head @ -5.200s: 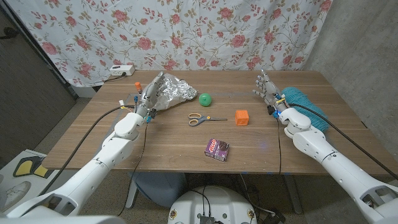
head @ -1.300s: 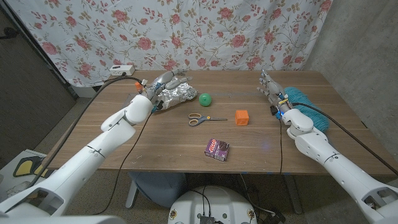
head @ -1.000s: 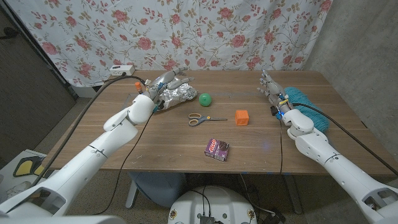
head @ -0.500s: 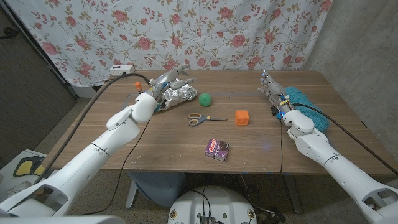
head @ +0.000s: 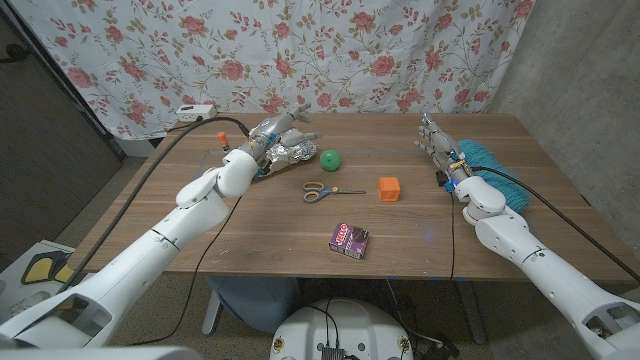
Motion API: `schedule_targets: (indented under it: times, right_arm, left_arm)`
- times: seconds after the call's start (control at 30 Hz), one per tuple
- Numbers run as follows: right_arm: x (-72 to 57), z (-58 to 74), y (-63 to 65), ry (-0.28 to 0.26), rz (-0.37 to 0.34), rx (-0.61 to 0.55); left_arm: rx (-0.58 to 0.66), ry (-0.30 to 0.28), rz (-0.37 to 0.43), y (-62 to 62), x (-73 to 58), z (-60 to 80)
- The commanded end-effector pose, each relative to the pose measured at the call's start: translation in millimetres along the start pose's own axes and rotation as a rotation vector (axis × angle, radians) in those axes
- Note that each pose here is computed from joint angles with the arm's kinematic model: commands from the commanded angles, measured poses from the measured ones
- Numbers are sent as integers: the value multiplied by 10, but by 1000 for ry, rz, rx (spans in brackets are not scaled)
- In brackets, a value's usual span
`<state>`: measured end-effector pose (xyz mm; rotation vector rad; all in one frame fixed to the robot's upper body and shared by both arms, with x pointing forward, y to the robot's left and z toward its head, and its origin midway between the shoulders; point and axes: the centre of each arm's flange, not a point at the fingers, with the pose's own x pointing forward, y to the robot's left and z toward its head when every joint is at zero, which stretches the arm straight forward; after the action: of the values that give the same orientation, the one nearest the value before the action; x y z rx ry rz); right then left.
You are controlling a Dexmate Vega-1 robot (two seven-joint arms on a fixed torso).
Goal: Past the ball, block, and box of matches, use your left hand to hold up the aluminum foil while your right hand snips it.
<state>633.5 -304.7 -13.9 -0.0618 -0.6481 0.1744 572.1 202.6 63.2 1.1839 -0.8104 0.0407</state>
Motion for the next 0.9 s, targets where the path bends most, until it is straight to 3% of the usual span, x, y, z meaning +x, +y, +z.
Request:
schedule_targets:
  times: [0.03,0.5,0.9]
  right_arm:
    - [11,-3,24,-1,3,7]
    - [-2,-16,12,-4,9,11]
    - [-6,-65,20,1,2,26]
  left_arm:
    - [59,-11,-30,-19,17,84]
    - [161,-18,5,-56,-18,205]
    - [158,-31,-11,-48,25,286]
